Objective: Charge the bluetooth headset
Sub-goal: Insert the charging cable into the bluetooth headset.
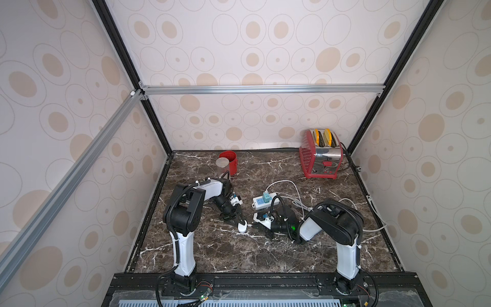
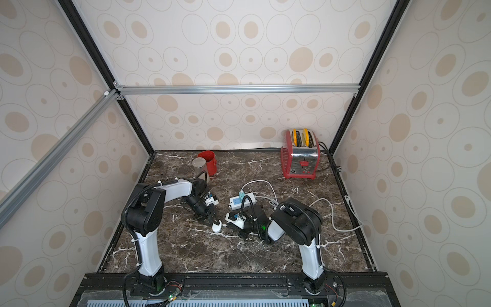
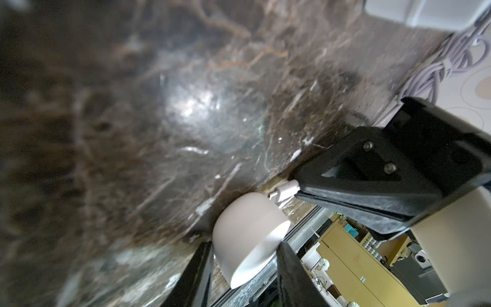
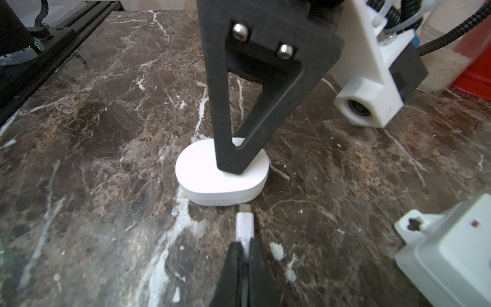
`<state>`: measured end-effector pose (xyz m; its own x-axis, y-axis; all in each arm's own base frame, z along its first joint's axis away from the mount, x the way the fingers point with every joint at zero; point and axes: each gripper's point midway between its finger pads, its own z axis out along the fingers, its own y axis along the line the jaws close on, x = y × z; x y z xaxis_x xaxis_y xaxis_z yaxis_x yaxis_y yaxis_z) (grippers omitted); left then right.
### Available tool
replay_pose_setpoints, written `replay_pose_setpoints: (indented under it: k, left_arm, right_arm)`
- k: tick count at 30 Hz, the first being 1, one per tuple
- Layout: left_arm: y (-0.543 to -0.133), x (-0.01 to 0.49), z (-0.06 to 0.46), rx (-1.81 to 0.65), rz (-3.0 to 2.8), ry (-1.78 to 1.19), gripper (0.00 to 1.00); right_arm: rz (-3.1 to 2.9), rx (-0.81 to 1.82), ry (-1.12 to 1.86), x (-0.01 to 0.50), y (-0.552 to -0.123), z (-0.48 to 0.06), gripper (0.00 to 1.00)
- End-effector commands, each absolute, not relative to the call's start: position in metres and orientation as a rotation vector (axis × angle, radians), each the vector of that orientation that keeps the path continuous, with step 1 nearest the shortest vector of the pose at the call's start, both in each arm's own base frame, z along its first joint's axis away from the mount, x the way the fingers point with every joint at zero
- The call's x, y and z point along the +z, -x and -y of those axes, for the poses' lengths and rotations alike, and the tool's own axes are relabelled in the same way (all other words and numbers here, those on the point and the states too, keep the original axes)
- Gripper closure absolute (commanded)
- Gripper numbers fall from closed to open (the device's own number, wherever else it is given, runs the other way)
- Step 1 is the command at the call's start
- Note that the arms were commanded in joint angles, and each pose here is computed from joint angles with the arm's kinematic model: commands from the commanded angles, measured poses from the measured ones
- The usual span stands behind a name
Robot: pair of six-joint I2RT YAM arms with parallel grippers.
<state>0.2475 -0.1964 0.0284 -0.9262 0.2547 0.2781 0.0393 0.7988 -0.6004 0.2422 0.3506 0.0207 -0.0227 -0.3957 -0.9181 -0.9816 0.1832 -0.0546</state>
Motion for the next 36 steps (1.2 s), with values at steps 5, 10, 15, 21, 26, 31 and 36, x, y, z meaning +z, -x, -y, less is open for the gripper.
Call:
replay_pose_setpoints:
  k: [5,10,15,21,26,31,36]
  left_arm:
    - [-0.238,0.030,0.181,0.768,2.663,0.258,0.57]
    - [-0.237,0.030,0.182,0.773,2.658,0.247,0.57]
    - [-0.237,0.029,0.182,0.776,2.659,0.235,0.59]
    - [-0.244,0.024,0.192,0.848,2.670,0.159,0.61]
    - [-0.243,0.022,0.191,0.848,2.666,0.153,0.61]
    - [-0.241,0.021,0.191,0.843,2.662,0.156,0.61]
    - [-0.242,0.021,0.191,0.841,2.663,0.160,0.61]
  right_arm:
    - [-1.590,0.829,1.434,0.011,-0.224,-0.339,1.00]
    - [-1.568,0.865,1.429,0.015,-0.220,-0.342,1.00]
    - [-1.550,0.889,1.435,0.018,-0.218,-0.344,1.00]
    - [-1.540,0.895,1.435,0.020,-0.222,-0.350,1.00]
    - [-1.535,0.913,1.413,0.025,-0.227,-0.355,1.00]
    - [-1.528,0.927,1.412,0.027,-0.230,-0.360,1.00]
    - [-1.542,0.934,1.424,0.025,-0.230,-0.360,1.00]
